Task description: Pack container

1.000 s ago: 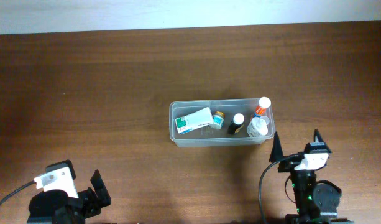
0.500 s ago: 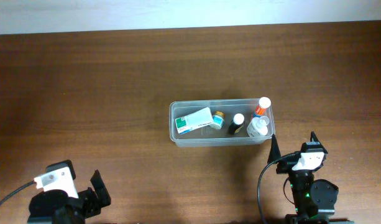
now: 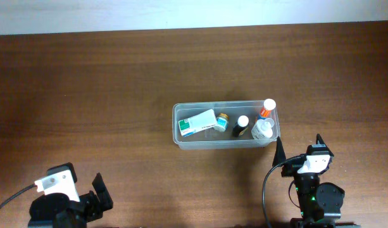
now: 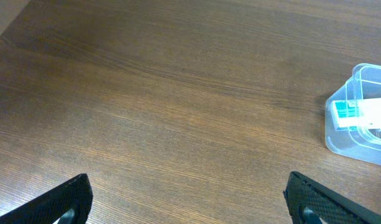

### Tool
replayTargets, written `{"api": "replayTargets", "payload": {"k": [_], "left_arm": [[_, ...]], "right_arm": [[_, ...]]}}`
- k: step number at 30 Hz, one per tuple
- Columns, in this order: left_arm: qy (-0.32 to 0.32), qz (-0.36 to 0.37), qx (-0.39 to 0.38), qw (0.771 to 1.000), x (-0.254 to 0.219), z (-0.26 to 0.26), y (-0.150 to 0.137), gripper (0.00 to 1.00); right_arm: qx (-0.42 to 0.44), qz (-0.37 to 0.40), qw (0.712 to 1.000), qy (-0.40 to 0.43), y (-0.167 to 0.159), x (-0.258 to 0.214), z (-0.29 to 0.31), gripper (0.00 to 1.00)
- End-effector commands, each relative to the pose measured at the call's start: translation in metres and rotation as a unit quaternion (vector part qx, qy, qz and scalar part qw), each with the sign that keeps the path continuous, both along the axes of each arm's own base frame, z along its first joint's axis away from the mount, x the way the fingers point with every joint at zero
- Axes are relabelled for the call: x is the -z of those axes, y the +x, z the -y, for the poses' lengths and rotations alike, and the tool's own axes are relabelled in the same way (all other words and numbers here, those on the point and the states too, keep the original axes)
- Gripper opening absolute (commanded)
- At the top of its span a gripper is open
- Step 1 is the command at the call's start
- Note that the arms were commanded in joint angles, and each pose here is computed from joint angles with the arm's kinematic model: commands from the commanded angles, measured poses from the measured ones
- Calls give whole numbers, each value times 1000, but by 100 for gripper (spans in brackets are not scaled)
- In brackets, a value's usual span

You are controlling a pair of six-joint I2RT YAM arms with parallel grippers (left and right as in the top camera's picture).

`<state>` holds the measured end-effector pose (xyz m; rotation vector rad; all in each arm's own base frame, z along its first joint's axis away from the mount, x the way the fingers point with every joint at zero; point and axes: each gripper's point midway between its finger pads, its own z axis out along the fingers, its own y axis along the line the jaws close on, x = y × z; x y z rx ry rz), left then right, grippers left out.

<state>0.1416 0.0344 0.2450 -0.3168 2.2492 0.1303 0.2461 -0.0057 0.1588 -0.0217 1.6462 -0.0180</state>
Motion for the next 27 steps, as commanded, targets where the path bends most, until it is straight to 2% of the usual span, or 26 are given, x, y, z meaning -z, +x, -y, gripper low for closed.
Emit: {"api": "replayTargets", "payload": {"k": [1, 11, 14, 19, 22, 27], "left_arm": [[1, 3, -8, 1000, -1, -2, -1, 99], [-2, 33, 19, 999, 6, 5, 5, 99], [16, 68, 46, 996, 21, 9, 19, 100], [92, 147, 120, 978, 29, 19, 49, 100], [121, 190, 127, 966, 35, 18, 66, 99], [132, 265, 118, 948, 49, 18, 91, 99]], "right_arm": [[-11, -1, 1000, -2, 0, 2, -4, 98], [-11, -1, 1000, -3, 0, 2, -4, 98], [-11, -1, 1000, -3, 0, 2, -4, 98], [-11, -1, 1000, -3, 0, 2, -4, 98], [-11, -1, 1000, -3, 0, 2, -4, 98], [-11, -1, 1000, -3, 0, 2, -4, 99]]}}
